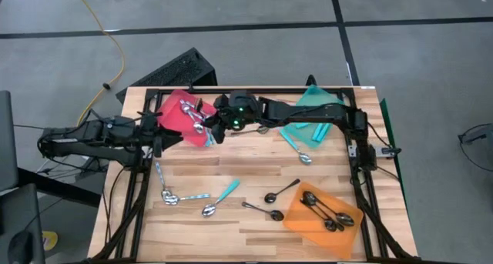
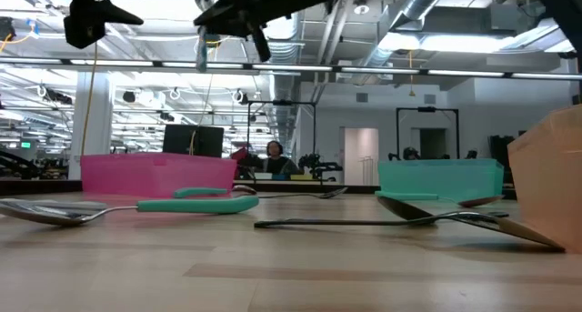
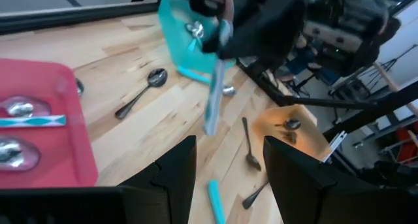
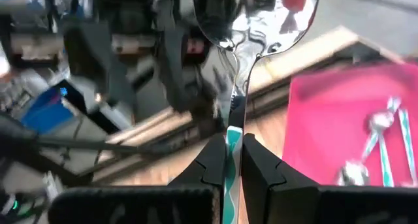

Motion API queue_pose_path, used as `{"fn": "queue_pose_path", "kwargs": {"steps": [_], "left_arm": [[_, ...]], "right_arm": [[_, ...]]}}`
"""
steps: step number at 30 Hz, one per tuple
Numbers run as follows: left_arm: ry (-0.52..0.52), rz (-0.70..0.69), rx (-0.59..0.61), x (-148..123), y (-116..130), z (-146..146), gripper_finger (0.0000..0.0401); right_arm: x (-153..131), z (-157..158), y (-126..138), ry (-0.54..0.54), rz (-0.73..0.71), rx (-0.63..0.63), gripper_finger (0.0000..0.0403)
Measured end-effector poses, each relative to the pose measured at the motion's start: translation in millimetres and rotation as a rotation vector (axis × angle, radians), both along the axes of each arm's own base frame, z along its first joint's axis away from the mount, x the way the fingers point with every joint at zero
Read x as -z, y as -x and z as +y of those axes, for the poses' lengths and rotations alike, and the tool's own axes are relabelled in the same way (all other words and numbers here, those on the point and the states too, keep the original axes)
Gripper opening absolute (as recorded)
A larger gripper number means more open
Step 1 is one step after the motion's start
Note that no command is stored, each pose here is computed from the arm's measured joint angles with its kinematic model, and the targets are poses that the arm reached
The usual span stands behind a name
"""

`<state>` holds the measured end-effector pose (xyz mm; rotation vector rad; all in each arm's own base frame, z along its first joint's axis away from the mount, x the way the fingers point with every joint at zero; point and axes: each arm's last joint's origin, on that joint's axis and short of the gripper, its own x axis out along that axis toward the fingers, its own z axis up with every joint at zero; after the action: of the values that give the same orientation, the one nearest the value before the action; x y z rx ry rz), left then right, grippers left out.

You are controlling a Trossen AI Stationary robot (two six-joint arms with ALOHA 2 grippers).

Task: Sort silverware by color (type)
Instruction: Put the blue patterned spoon into the red bin

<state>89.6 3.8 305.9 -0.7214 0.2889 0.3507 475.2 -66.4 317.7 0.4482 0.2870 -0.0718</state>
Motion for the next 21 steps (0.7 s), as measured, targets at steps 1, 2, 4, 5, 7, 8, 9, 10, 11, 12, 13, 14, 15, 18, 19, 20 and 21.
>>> {"fn": "queue_pose_path", "kwargs": {"steps": [1,2,4,5,7,8,9,10,11,12,13,14,15,18,19,20,21], "left_arm": [[0.002,0.008,0.001,1,0,0,0.0160],[0.006,0.013,0.000,1,1,0,0.0160],[0.007,0.027,0.000,3,1,0,0.0160],[0.007,0.034,0.000,3,2,0,0.0160],[0.011,0.045,-0.003,4,2,0,0.0160],[0.014,0.052,-0.004,5,2,0,0.0160],[0.014,0.055,-0.004,5,3,0,0.0160],[0.014,0.057,-0.004,5,3,0,0.0160],[0.014,0.064,-0.005,6,3,0,0.0160],[0.013,0.073,-0.006,7,3,0,0.0160],[0.013,0.079,-0.007,7,4,0,0.0160],[0.012,0.082,-0.009,7,4,0,0.0160],[0.013,0.084,-0.010,8,4,0,0.0160],[0.023,0.096,-0.015,9,4,0,0.0160],[0.025,0.095,-0.016,9,5,0,0.0160],[0.026,0.097,-0.017,9,5,0,0.0160],[0.026,0.099,-0.017,9,5,0,0.0160]], "right_arm": [[1,-3,-2,-0.004,0.018,0.002,0.0046],[4,-6,-4,-0.011,0.038,-0.003,0.0046],[6,-12,-12,-0.009,0.017,0.001,0.0046],[8,-15,-13,-0.012,0.034,0.007,0.0046],[8,-22,-18,-0.012,0.032,0.019,0.0046],[10,-25,-20,-0.011,0.027,0.025,0.0046],[11,-29,-21,-0.011,0.030,0.032,0.0046],[14,-33,-23,-0.011,0.033,0.038,0.0046],[18,-37,-25,-0.012,0.038,0.044,0.0046],[23,-41,-27,-0.013,0.048,0.052,0.0046],[29,-45,-30,-0.015,0.057,0.058,0.0046],[32,-48,-33,-0.015,0.055,0.063,0.0046],[36,-52,-36,-0.016,0.058,0.069,0.0046],[49,-62,-44,-0.020,0.069,0.084,0.0046],[52,-64,-47,-0.020,0.069,0.088,0.0046],[55,-66,-50,-0.021,0.073,0.091,0.0046],[59,-69,-52,-0.022,0.080,0.094,0.0046]]}}
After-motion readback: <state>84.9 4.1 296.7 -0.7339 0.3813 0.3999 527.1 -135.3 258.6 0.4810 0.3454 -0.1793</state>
